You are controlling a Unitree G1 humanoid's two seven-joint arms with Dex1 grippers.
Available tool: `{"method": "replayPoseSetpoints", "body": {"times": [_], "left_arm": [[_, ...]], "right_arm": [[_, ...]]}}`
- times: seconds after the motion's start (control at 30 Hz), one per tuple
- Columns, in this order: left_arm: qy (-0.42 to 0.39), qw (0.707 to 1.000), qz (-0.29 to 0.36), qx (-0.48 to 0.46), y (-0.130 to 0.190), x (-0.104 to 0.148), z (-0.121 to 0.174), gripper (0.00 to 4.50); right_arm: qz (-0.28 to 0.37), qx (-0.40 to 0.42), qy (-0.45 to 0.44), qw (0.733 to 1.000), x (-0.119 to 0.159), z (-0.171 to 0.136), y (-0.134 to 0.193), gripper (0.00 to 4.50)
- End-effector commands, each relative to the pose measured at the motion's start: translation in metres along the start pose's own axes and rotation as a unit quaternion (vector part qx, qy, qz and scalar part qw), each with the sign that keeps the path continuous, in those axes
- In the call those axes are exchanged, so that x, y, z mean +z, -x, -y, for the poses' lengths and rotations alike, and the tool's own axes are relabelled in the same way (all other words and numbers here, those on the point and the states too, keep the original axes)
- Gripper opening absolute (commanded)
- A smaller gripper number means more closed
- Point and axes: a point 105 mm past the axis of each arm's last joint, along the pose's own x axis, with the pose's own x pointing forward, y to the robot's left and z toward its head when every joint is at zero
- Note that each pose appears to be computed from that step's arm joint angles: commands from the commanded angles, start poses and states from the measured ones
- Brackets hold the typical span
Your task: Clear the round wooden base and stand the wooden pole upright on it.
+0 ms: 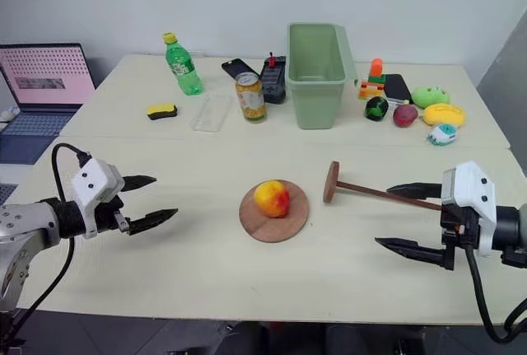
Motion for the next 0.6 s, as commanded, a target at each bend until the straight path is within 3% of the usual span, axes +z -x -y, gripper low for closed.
{"method": "replayPoseSetpoints", "body": {"times": [0.03,0.6], "left_arm": [[-0.014,0.999,0.023,0.028,0.005,0.014,-0.011,4.49],[-0.067,0.996,0.052,0.004,-0.007,0.021,-0.011,4.49]], "right_arm": [[0.004,-0.001,0.018,1.000,0.004,0.001,0.001,4.50],[0.033,-0.029,0.007,0.999,0.008,-0.002,-0.007,4.50]]}}
